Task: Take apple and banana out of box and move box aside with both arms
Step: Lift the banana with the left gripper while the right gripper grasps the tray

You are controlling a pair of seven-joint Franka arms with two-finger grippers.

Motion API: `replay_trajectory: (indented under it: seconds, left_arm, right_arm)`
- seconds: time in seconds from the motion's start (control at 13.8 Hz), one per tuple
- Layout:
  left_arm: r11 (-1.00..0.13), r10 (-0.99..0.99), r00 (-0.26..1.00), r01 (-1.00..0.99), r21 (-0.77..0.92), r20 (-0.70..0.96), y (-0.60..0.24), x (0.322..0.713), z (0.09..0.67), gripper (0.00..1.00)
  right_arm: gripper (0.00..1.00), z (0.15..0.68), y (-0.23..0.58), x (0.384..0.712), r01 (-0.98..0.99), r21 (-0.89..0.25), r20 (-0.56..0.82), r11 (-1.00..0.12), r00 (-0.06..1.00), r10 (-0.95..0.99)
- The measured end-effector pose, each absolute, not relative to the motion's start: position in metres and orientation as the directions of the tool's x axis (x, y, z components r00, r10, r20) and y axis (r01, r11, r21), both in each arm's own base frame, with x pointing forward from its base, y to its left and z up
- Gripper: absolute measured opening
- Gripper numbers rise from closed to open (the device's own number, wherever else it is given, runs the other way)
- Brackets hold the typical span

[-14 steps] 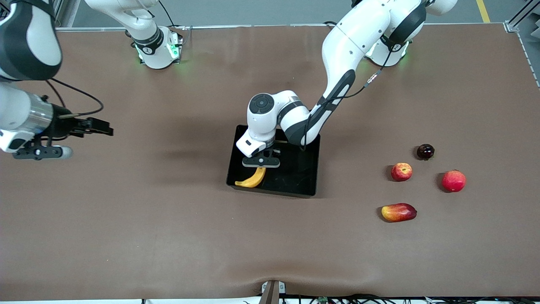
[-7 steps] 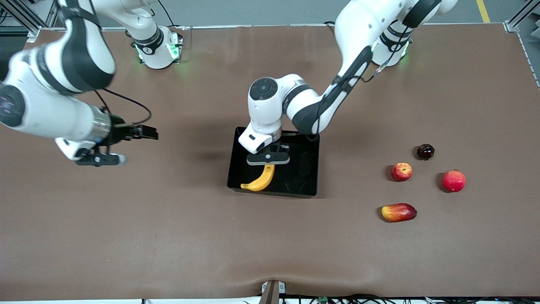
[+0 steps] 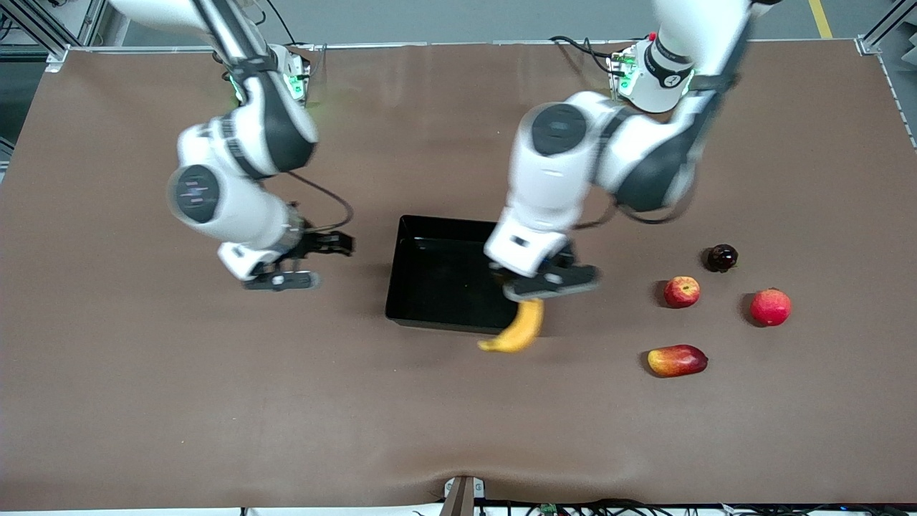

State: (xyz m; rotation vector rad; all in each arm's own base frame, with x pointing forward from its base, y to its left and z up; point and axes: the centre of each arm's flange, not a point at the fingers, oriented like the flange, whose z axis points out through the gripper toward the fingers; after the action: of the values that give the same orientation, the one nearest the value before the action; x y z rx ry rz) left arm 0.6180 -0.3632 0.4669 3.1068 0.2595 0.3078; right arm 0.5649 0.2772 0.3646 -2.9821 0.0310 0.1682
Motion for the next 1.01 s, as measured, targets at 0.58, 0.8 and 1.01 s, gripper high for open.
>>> replay_trajectory:
  seconds: [0.58, 0.8, 1.01]
  left_arm:
    - [-0.992, 0.045, 0.996, 0.053, -0.115, 0.073, -0.205, 0.676, 0.411, 0.36]
    - [-0.983, 0.048, 0.996, 0.059, -0.174, 0.07, -0.13, 0.702, 0.38, 0.36]
    - [-0.979, 0.117, 0.988, 0.132, -0.156, 0.1, -0.053, 0.723, 0.342, 0.36]
  right_arm:
    - [0.99, 0.279, 0.337, 0.553, -0.048, -0.129, -0.074, -0.991, 0.997, -0.038]
    - [0.71, 0.253, 0.371, 0.535, -0.062, -0.117, -0.062, -0.991, 0.997, -0.055]
    - [0.4, 0.246, 0.369, 0.536, -0.07, -0.107, -0.061, -0.992, 0.996, -0.063]
